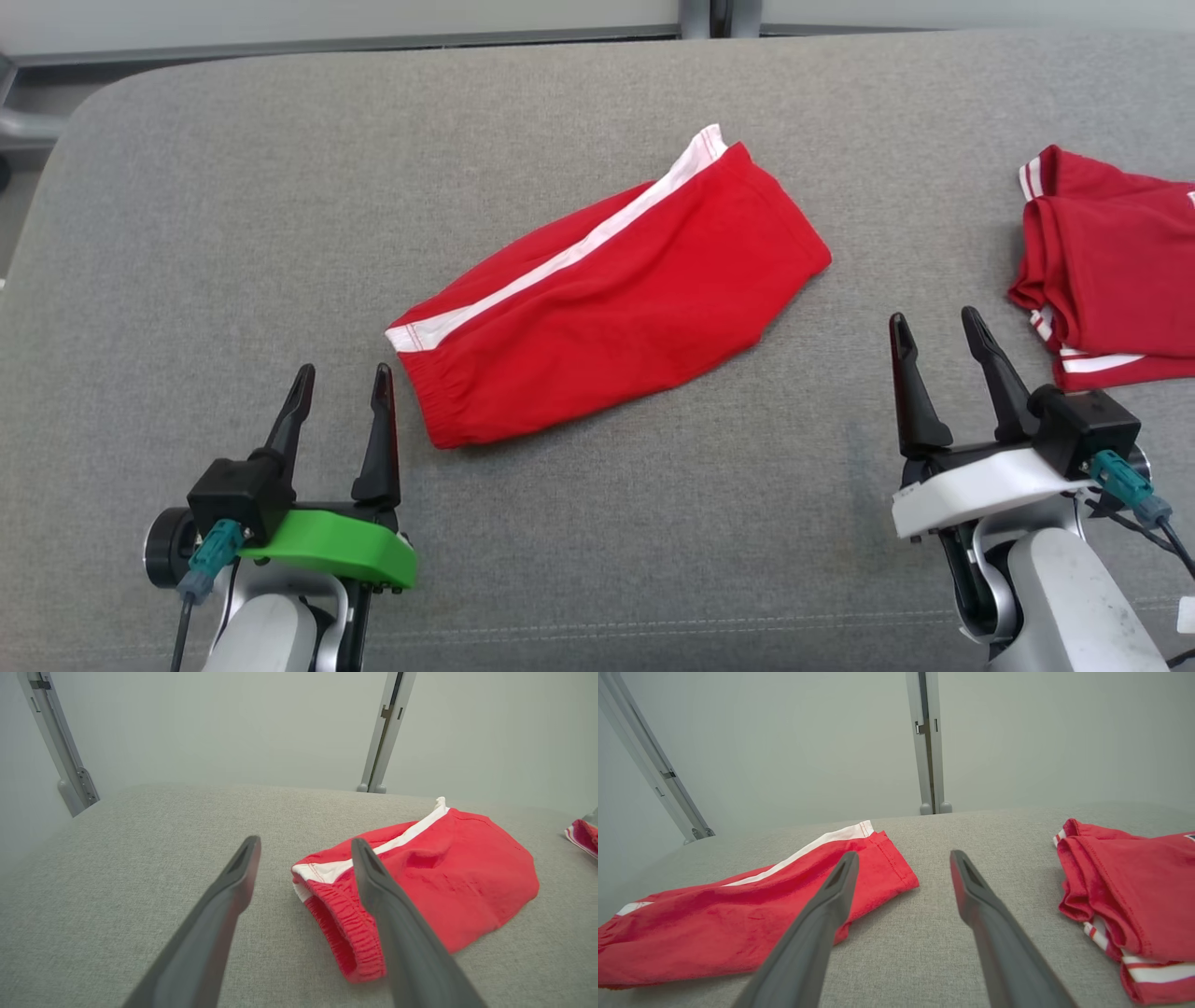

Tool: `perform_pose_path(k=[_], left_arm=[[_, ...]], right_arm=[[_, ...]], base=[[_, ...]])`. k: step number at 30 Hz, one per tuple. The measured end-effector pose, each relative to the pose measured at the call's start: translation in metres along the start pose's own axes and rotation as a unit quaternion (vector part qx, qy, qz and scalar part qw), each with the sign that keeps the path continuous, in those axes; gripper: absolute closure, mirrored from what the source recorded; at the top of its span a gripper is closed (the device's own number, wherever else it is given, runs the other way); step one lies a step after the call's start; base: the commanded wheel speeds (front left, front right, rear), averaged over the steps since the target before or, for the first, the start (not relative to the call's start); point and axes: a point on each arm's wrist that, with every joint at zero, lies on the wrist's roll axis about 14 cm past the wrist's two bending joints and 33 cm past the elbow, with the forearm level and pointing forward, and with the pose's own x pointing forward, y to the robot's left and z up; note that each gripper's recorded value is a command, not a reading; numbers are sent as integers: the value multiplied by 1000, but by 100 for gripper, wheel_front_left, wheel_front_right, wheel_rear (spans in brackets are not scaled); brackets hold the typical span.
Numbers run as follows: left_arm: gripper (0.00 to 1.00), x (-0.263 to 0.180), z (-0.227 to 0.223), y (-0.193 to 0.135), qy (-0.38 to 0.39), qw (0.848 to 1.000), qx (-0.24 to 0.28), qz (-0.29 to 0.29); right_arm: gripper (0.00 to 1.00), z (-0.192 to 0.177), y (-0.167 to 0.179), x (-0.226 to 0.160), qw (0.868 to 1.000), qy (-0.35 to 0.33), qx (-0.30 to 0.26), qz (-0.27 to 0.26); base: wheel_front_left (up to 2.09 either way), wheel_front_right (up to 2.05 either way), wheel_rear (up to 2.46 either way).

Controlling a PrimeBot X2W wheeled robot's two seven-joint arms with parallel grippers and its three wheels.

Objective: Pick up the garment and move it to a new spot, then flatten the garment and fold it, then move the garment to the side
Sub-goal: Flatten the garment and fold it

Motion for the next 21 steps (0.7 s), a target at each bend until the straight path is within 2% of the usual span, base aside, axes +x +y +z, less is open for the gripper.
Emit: perform_pose_path(k=[5, 13, 17, 21], left_arm=[[0, -1, 3, -3, -4, 1000, 1, -3], [0, -2, -2, -2, 3, 1000, -2, 1], [0, 2, -3, -6, 4, 1000, -9, -4], [0, 7, 0, -9, -1, 1000, -12, -9]], right_arm=[[0, 7, -3, -6, 1000, -7, -4, -7], [0, -4, -4, -3, 1000, 6, 14, -10], [0, -13, -9, 11, 999, 16, 46, -16], [0, -21, -19, 24, 998, 39, 49, -18]], base=[[0, 0, 0], [0, 0, 0], [0, 0, 0], [0, 0, 0]])
